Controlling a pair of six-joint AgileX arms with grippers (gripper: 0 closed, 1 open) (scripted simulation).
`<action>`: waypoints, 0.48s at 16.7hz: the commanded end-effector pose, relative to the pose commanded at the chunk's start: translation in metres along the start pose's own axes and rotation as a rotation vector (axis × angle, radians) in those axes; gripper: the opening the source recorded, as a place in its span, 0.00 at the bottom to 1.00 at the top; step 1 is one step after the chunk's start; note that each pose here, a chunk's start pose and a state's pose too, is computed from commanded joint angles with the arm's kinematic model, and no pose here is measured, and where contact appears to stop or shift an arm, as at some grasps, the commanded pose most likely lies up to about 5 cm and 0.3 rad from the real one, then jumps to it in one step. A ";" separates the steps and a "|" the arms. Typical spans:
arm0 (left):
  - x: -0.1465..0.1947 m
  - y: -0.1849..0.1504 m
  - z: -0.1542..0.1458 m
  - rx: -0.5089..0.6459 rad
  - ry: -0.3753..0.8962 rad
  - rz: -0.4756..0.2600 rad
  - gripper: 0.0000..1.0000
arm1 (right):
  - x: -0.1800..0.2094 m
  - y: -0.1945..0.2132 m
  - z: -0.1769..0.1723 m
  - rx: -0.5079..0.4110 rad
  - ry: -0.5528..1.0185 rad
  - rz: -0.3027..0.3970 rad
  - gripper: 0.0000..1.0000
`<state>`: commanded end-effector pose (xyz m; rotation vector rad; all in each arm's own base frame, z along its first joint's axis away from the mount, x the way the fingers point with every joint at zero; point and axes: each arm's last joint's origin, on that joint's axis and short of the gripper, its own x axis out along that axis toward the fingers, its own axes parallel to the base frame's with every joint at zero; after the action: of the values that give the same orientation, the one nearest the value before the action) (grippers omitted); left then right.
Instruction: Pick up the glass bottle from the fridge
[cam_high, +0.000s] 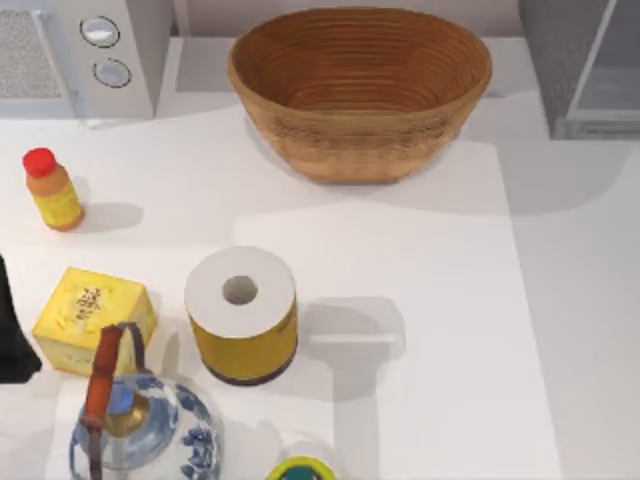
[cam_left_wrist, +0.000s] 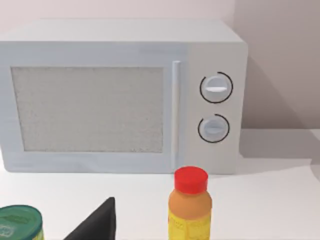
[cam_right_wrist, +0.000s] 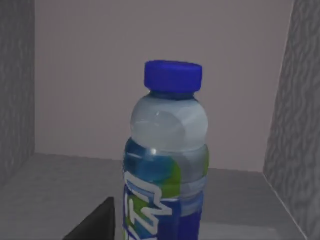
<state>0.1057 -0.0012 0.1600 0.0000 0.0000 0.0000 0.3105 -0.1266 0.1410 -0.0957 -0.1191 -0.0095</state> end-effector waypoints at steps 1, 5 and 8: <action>0.000 0.000 0.000 0.000 0.000 0.000 1.00 | 0.014 0.003 -0.005 0.013 0.019 0.006 1.00; 0.000 0.000 0.000 0.000 0.000 0.000 1.00 | 0.060 0.020 -0.029 0.056 0.096 0.009 1.00; 0.000 0.000 0.000 0.000 0.000 0.000 1.00 | 0.074 0.027 -0.039 0.066 0.121 0.001 1.00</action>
<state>0.1057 -0.0012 0.1600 0.0000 0.0000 0.0000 0.3892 -0.1041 0.1089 -0.0295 0.0017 -0.0104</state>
